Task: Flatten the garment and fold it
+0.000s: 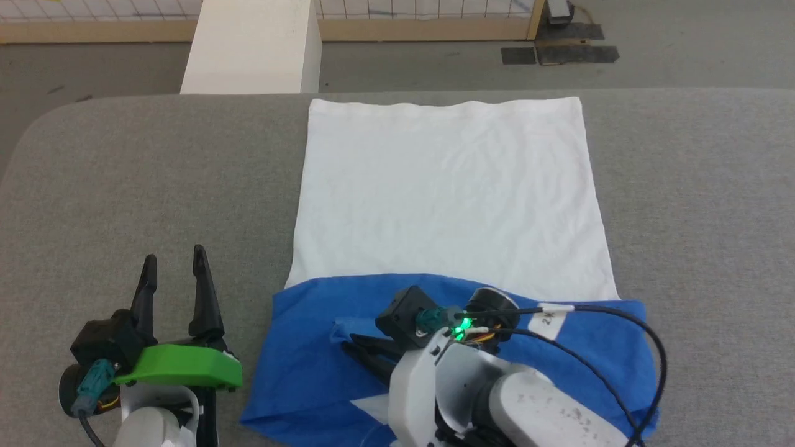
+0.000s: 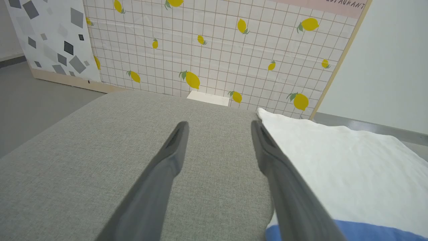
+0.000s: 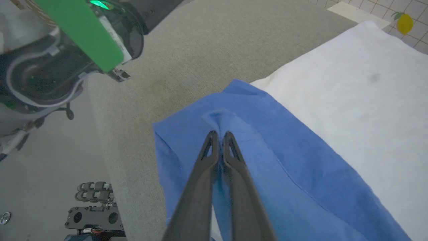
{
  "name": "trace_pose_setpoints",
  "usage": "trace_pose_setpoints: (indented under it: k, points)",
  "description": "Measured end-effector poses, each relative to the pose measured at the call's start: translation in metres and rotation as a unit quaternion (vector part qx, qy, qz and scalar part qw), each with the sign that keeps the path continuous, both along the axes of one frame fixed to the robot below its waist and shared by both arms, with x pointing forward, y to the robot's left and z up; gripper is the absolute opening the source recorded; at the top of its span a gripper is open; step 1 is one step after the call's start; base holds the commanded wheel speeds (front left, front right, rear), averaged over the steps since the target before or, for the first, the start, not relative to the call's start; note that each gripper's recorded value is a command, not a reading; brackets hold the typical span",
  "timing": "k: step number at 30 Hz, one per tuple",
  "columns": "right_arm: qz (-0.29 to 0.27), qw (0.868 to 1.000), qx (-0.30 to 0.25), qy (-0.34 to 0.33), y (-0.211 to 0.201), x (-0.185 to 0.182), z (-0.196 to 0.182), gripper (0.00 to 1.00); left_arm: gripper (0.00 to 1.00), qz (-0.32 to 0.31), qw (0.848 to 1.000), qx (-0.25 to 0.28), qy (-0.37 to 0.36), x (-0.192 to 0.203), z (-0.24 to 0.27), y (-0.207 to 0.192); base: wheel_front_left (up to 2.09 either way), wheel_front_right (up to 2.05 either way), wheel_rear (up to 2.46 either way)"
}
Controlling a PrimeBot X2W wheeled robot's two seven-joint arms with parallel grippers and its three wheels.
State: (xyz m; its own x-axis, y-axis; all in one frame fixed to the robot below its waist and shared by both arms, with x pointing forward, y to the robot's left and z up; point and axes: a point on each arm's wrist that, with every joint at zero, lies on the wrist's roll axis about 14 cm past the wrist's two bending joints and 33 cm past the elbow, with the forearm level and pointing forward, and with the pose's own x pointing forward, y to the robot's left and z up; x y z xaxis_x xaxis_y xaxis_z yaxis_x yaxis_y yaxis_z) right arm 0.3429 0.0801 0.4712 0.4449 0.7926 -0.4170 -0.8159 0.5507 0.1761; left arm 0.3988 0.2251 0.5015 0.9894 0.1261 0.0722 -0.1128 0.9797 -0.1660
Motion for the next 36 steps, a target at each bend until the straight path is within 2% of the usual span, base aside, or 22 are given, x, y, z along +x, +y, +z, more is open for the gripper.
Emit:
trace_pose_setpoints:
  k: [9, 10, 11, 12, 15, 17, 20, 23, 25, 30, 36]
  points:
    - [0.044, 0.996, -0.037, 0.071, 0.018, -0.019, -0.058, 0.0, 1.0, 0.009, 1.0, -0.004, 0.011, 0.005, -0.009, 0.005, 0.0, 0.0, 0.0]
    - [0.043, 0.995, -0.039, 0.081, 0.017, -0.019, -0.063, 0.2, 1.0, 0.01, 1.0, -0.004, 0.013, 0.004, -0.01, 0.006, 0.0, 0.0, 0.0]
    - [0.042, 0.995, -0.038, 0.085, 0.017, -0.019, -0.064, 0.54, 1.0, 0.011, 1.0, -0.004, 0.014, 0.004, -0.011, 0.007, 0.0, 0.0, 0.0]
    - [0.038, 0.995, -0.032, 0.089, 0.018, -0.018, -0.064, 1.0, 1.0, 0.011, 1.0, -0.004, 0.016, 0.003, -0.012, 0.007, 0.0, 0.0, 0.0]
    - [0.014, 0.997, 0.009, 0.072, 0.018, 0.0, -0.046, 1.0, 1.0, 0.01, 1.0, -0.003, 0.016, 0.003, -0.012, 0.007, 0.0, 0.0, 0.0]
    - [-0.021, 0.997, 0.068, 0.04, 0.016, 0.021, -0.016, 1.0, 1.0, 0.004, 1.0, -0.001, 0.013, 0.003, -0.01, 0.004, 0.0, 0.0, 0.0]
    - [-0.084, 0.984, 0.155, -0.03, -0.003, 0.058, 0.037, 1.0, 1.0, -0.012, 1.0, 0.01, 0.011, 0.006, -0.009, -0.003, 0.0, 0.0, 0.0]
    - [-0.147, 0.966, 0.187, -0.105, -0.039, 0.085, 0.075, 1.0, 1.0, -0.04, 0.999, 0.021, 0.011, 0.013, -0.008, -0.015, 0.0, 0.0, 0.0]
    - [-0.193, 0.951, 0.188, -0.148, -0.069, 0.097, 0.089, 1.0, 1.0, -0.065, 0.997, 0.036, 0.002, 0.024, -0.002, -0.024, 0.0, 0.0, 0.0]
    - [-0.306, 0.916, 0.149, -0.215, -0.152, 0.11, 0.098, 1.0, 1.0, -0.135, 0.987, 0.085, -0.02, 0.066, 0.024, -0.053, 0.0, 0.0, 0.0]
    - [-0.388, 0.888, 0.095, -0.226, -0.217, 0.113, 0.083, 1.0, 1.0, -0.179, 0.978, 0.103, -0.003, 0.125, 0.037, -0.068, 0.0, 0.0, 0.0]
